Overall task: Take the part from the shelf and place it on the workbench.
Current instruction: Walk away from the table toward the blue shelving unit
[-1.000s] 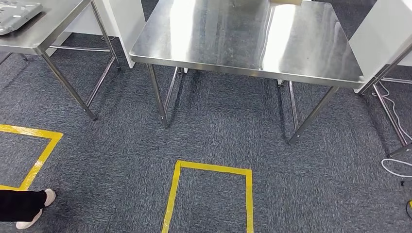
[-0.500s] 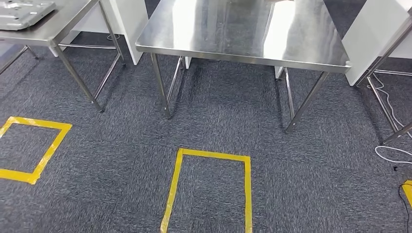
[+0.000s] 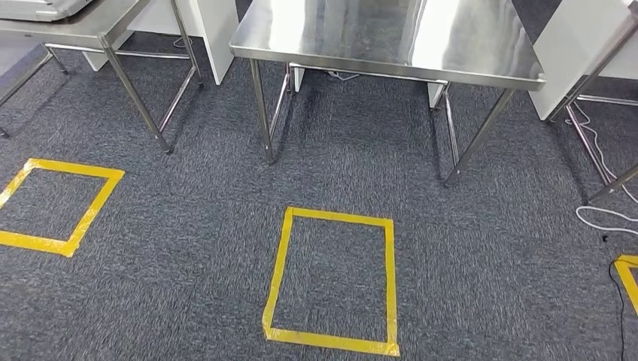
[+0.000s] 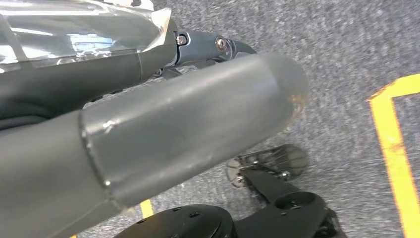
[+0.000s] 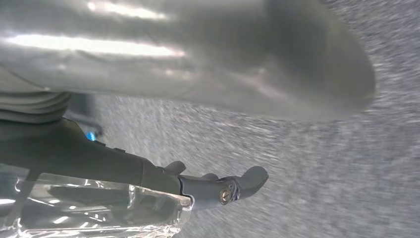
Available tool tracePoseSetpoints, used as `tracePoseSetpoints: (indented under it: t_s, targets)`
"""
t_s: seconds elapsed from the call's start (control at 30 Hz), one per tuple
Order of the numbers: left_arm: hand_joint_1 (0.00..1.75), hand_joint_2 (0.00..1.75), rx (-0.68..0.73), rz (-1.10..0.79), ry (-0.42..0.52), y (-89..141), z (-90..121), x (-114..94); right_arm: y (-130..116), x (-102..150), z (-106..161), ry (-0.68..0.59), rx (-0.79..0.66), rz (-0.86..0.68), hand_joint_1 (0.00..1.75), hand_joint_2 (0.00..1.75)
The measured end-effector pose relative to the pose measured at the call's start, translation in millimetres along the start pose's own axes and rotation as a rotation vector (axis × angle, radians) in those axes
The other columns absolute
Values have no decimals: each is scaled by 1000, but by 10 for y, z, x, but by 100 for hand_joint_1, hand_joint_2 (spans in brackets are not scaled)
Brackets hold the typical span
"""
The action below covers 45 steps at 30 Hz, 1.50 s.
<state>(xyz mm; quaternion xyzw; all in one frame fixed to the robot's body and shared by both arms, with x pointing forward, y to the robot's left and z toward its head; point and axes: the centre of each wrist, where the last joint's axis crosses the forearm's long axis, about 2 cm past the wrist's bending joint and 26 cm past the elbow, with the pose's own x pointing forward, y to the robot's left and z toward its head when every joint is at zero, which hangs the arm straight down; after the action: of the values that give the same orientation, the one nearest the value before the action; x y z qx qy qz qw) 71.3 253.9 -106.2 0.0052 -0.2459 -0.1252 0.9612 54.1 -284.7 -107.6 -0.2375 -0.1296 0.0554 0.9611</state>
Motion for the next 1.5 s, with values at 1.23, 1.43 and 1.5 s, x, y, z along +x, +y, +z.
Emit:
tracePoseSetpoints:
  t_s: [1.23, 1.43, 1.5]
  targets:
    - [0, 0, 16, -28, -21, 81, -32, 77, 87, -13, 49, 8, 15, -17, 0, 0]
    - [0, 0, 2, -43, -21, 73, -35, 88, 123, -2, 62, 21, 83, -31, 0, 0]
    - [0, 0, -3, -47, -21, 72, -35, 90, 137, -1, 68, 25, 103, -30, 0, 0]
